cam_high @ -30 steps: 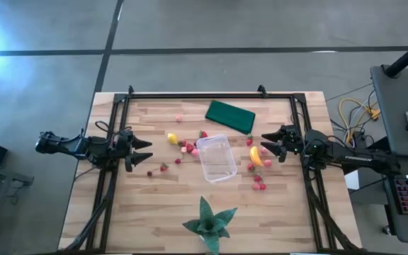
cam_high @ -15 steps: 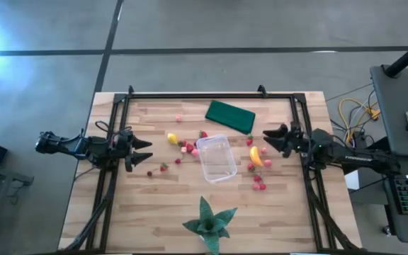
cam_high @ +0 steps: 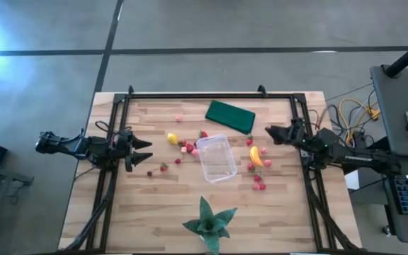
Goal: Pick and placing Produce into tupperware
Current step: Put the peach into the transparent bin
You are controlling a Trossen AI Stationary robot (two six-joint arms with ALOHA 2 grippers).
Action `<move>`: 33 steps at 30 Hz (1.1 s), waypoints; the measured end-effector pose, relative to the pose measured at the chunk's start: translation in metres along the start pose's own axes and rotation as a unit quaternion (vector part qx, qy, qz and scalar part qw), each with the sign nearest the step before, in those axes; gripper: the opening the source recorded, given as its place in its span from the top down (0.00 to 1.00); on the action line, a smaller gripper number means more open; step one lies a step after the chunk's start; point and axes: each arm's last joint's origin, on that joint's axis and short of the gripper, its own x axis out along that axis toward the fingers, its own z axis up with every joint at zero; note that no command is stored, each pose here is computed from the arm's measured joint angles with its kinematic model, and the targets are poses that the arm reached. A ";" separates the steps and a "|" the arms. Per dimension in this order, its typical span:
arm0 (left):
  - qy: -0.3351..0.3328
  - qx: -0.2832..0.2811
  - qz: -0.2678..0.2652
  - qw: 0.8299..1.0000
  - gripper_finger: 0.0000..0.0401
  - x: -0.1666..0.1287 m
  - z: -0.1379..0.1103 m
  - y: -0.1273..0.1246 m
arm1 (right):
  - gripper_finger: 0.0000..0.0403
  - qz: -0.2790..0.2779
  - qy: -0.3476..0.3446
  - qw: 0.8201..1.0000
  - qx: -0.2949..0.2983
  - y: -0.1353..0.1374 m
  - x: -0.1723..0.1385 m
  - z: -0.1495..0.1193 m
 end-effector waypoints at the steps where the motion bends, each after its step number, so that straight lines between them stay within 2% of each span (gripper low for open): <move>1: 0.000 0.000 0.000 1.000 0.33 0.000 0.000 0.000 | 0.38 -0.007 -0.025 1.000 0.002 0.000 0.000 0.001; 4: 0.000 0.000 0.000 1.000 0.33 0.000 0.000 0.000 | 0.38 0.019 -0.066 0.998 0.016 0.006 0.000 0.005; 6: 0.000 0.000 0.000 1.000 0.33 0.000 0.000 0.000 | 0.38 0.059 -0.082 0.995 -0.019 0.021 0.001 0.009; 8: 0.000 0.000 0.000 1.000 0.33 0.000 0.000 0.000 | 0.38 0.062 -0.099 0.991 -0.071 0.042 0.005 0.014; 9: 0.000 0.000 0.000 1.000 0.33 0.000 0.000 0.000 | 0.38 0.039 -0.107 0.989 -0.099 0.053 0.008 0.016; 11: 0.000 0.000 0.000 1.000 0.33 0.000 0.000 0.000 | 0.38 -0.068 -0.108 0.980 -0.154 0.069 0.016 0.020; 12: 0.000 0.000 0.000 1.000 0.33 0.000 0.000 0.000 | 0.38 -0.147 -0.098 0.968 -0.179 0.073 0.019 0.022; 14: 0.000 0.000 0.000 1.000 0.33 0.000 0.000 0.000 | 0.38 -0.309 -0.062 0.929 -0.193 0.076 0.018 0.025; 16: 0.000 0.000 0.000 1.000 0.33 0.000 0.000 0.000 | 0.38 -0.453 -0.016 0.872 -0.184 0.076 0.015 0.025; 19: 0.000 0.000 0.000 1.000 0.33 0.000 0.000 0.000 | 0.38 -0.599 0.076 0.779 -0.170 0.074 0.016 0.020; 20: 0.000 0.000 0.000 1.000 0.33 0.000 0.000 0.000 | 0.38 -0.627 0.104 0.754 -0.167 0.072 0.020 0.017; 22: 0.000 0.000 0.000 1.000 0.33 0.000 0.000 0.000 | 0.38 -0.653 0.147 0.723 -0.170 0.067 0.031 0.010; 26: 0.000 0.000 0.000 1.000 0.33 0.000 0.000 0.000 | 0.38 -0.663 0.193 0.699 -0.187 0.049 0.056 -0.003; 31: 0.000 0.000 0.000 1.000 0.33 0.000 0.000 0.000 | 0.38 -0.712 0.236 0.634 -0.187 0.015 0.066 -0.017; 33: 0.000 0.000 0.000 1.000 0.33 0.000 0.000 0.000 | 0.38 -0.711 0.260 0.629 -0.178 0.002 0.068 -0.023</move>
